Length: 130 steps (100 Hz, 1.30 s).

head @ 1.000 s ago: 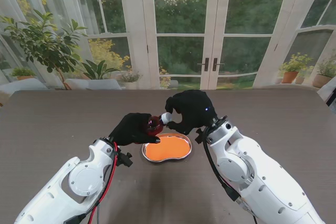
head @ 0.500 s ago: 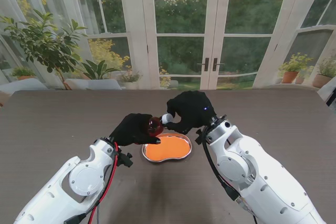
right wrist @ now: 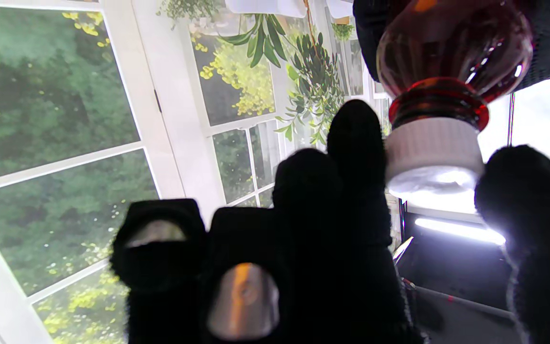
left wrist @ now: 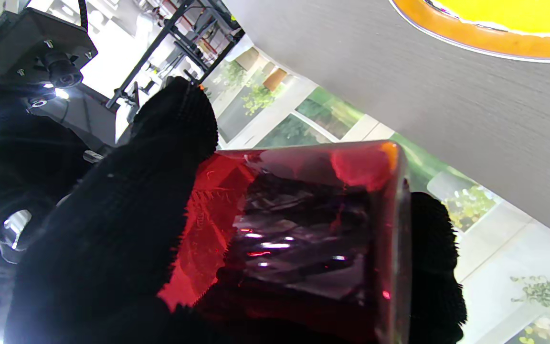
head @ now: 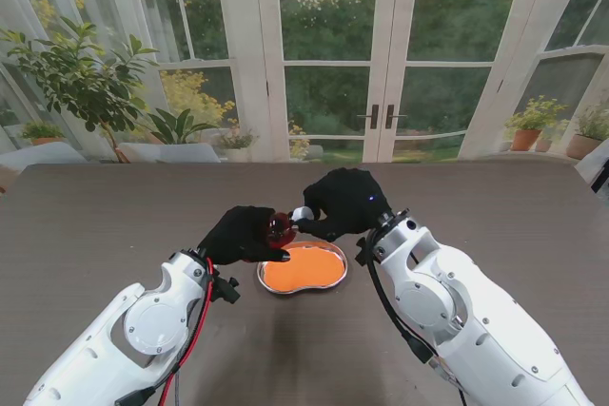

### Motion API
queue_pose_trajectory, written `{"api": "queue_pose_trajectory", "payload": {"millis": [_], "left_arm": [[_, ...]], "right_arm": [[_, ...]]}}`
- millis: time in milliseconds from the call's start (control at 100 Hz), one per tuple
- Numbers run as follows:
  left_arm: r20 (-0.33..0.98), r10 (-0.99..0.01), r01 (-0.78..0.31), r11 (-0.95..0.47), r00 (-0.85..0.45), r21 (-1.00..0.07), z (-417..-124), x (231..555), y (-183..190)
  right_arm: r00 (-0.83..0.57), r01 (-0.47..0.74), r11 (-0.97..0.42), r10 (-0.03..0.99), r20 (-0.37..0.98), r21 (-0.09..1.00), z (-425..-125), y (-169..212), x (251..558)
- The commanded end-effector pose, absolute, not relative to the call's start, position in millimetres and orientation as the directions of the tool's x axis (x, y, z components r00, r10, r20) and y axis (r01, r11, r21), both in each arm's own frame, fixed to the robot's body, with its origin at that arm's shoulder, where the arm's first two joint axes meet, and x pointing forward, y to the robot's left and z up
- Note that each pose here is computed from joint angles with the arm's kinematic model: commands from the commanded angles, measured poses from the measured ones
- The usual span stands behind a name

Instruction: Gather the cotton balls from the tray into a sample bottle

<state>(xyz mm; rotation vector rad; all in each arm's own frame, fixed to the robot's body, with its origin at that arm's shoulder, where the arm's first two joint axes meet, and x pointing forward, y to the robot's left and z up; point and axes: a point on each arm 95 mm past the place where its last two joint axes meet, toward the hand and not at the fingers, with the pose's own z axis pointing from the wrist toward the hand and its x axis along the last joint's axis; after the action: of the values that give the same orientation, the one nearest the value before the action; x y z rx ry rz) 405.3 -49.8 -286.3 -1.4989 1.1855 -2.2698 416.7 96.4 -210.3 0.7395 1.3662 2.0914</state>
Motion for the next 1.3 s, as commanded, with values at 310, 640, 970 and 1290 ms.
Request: {"api": "queue_pose_trajectory", "payload": {"millis": [310, 640, 970, 1290], "left_arm": [[0.7, -0.524, -0.288, -0.66, -0.485, -0.694, -285.5, 403.6, -53.6], [0.701, -0.526, -0.288, -0.66, -0.482, -0.693, -286.7, 401.5, -52.8], [0.703, -0.522, -0.275, -0.672, -0.482, -0.688, -285.4, 403.7, -54.0], [0.708, -0.521, -0.269, -0.681, -0.477, -0.682, -285.4, 404.4, -55.2]], "right_arm": [[-0.707, -0.094, -0.336, 0.686, 0.175, 0.937, -213.0, 96.1, 413.8], [-0.707, -0.081, -0.334, 0.684, 0.182, 0.939, -213.0, 94.9, 413.7], [-0.723, -0.068, -0.35, 0.663, 0.196, 0.934, -216.1, 96.8, 410.6], [-0.729, -0.072, -0.353, 0.656, 0.193, 0.933, -215.5, 97.5, 410.3]]}}
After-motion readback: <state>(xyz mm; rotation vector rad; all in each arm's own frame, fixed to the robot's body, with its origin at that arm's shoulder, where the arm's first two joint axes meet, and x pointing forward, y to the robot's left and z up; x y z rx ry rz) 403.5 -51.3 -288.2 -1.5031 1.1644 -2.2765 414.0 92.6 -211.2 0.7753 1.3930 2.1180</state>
